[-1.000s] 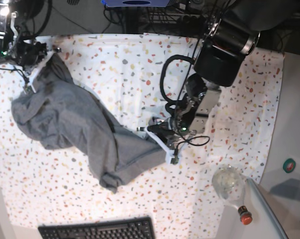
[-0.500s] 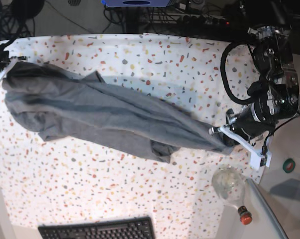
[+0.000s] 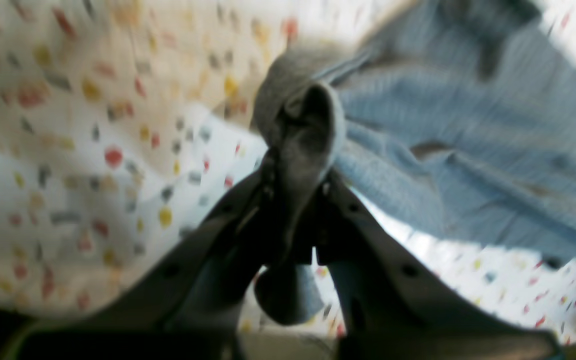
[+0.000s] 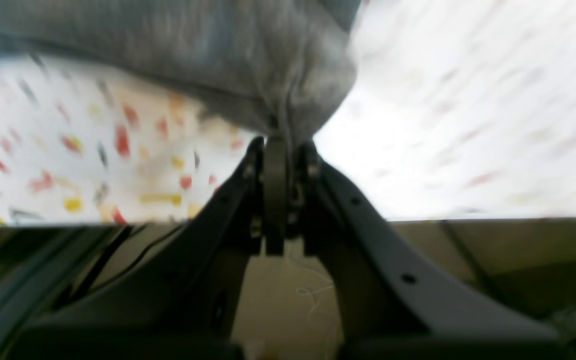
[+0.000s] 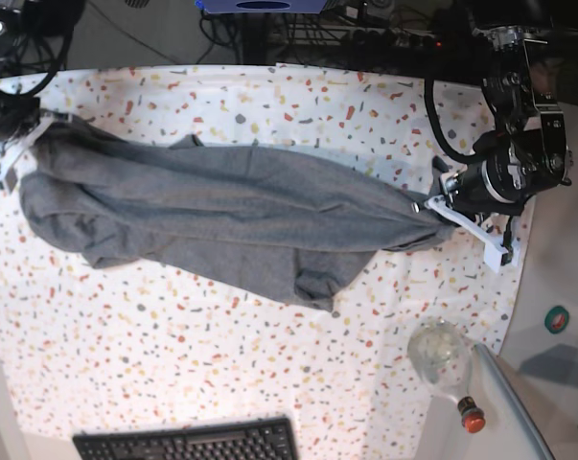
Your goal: Layout the t-shirt on the table in an organized manner, then fold the t-shirt properly
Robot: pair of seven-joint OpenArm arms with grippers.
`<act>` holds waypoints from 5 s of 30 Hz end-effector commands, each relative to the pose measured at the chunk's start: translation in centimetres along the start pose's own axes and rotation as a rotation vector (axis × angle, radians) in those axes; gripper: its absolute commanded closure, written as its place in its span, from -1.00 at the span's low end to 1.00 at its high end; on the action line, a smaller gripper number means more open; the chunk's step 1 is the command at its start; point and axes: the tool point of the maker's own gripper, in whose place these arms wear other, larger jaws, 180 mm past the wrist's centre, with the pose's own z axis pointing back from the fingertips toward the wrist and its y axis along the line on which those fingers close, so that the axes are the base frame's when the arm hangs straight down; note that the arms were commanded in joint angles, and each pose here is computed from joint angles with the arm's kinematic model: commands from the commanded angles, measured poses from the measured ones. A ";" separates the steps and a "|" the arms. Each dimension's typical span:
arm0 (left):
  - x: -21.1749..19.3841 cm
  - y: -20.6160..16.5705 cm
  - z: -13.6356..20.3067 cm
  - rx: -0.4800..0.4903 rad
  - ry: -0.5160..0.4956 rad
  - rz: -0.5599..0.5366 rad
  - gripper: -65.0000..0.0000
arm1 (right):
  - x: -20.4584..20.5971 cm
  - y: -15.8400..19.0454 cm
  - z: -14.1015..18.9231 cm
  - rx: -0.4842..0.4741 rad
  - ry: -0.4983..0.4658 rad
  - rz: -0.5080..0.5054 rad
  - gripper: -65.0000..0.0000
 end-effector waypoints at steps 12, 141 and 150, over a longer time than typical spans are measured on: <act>-3.8 3.7 0.1 0.149 0.073 -0.053 1.00 | -3.7 -0.8 -3.7 0.040 0.022 -0.101 1.00; 13.8 -11.5 -5.8 -0.074 -0.344 -0.140 1.00 | 14.0 4.5 -3.9 0.120 -0.280 0.011 -0.55; 15.4 -16.6 -8.6 -0.164 -0.385 -0.094 1.00 | 12.8 4.8 -4.6 0.131 -0.243 0.001 -0.54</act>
